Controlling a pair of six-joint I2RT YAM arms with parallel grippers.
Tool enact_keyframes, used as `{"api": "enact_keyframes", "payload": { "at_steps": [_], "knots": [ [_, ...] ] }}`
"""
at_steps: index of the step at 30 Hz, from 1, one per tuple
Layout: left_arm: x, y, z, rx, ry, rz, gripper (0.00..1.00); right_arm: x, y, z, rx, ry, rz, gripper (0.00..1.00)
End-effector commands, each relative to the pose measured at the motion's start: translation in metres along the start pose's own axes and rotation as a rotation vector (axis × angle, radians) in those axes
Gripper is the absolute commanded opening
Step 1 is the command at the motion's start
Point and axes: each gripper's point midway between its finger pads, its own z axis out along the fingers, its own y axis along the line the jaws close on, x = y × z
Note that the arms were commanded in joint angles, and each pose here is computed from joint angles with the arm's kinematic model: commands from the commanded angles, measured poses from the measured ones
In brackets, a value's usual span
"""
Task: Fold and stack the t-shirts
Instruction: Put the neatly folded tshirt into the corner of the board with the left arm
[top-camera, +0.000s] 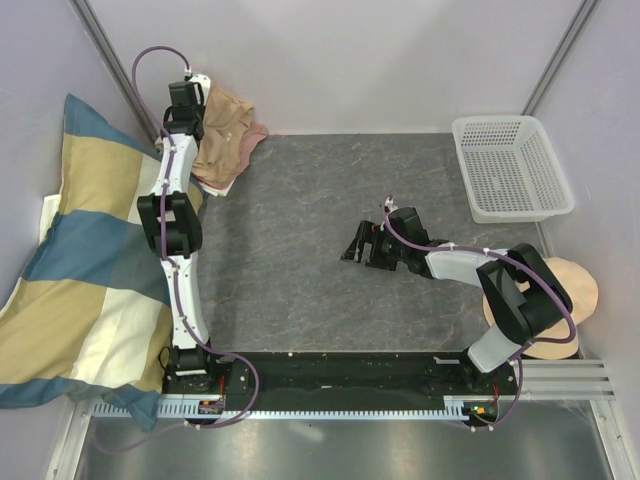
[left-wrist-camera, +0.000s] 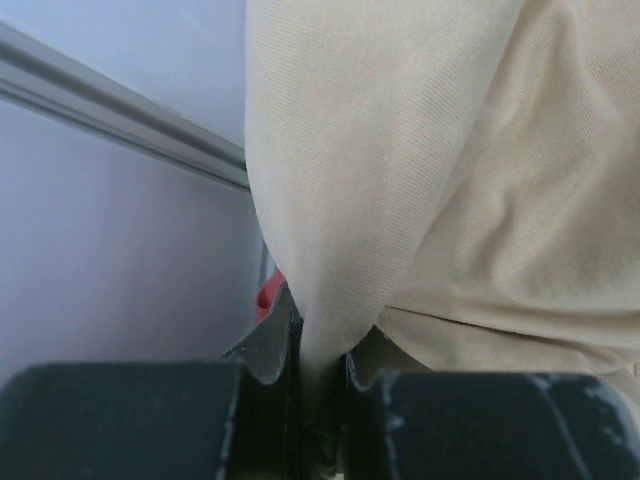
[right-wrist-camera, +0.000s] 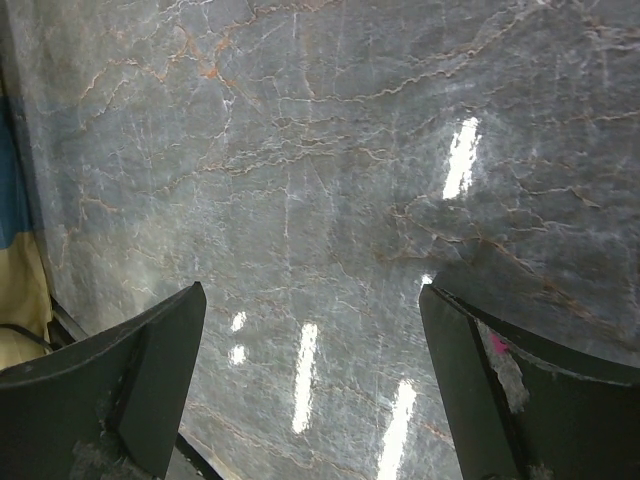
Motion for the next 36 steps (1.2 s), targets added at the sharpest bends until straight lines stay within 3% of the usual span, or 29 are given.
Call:
{"api": "enact_keyframes", "payload": {
  "at_steps": [1,2,3,9,21,30,36],
  "knots": [
    [-0.044,0.046,-0.009,-0.122,-0.137,-0.029,0.33,0.031,-0.026,0.007,0.093,0.099,0.031,0.98],
    [-0.047,0.043,-0.011,-0.109,-0.147,-0.045,0.42,0.032,-0.026,0.007,0.093,0.101,0.031,0.98],
    [-0.049,0.042,-0.012,-0.098,-0.154,-0.056,0.73,0.033,-0.026,0.007,0.093,0.103,0.033,0.98],
    [-0.065,0.035,-0.031,-0.055,-0.191,-0.101,1.00,0.035,-0.020,0.008,0.078,0.099,0.026,0.98],
    [-0.118,0.041,-0.102,0.012,-0.311,-0.204,1.00,0.042,-0.002,0.004,0.041,0.093,0.004,0.98],
    [-0.064,-0.010,-0.084,0.119,-0.174,-0.322,1.00,0.034,0.013,-0.003,0.011,0.066,-0.040,0.98],
    [-0.022,-0.043,-0.078,0.115,-0.104,-0.383,1.00,-0.011,0.049,0.009,-0.028,0.020,-0.111,0.98]
  ]
}}
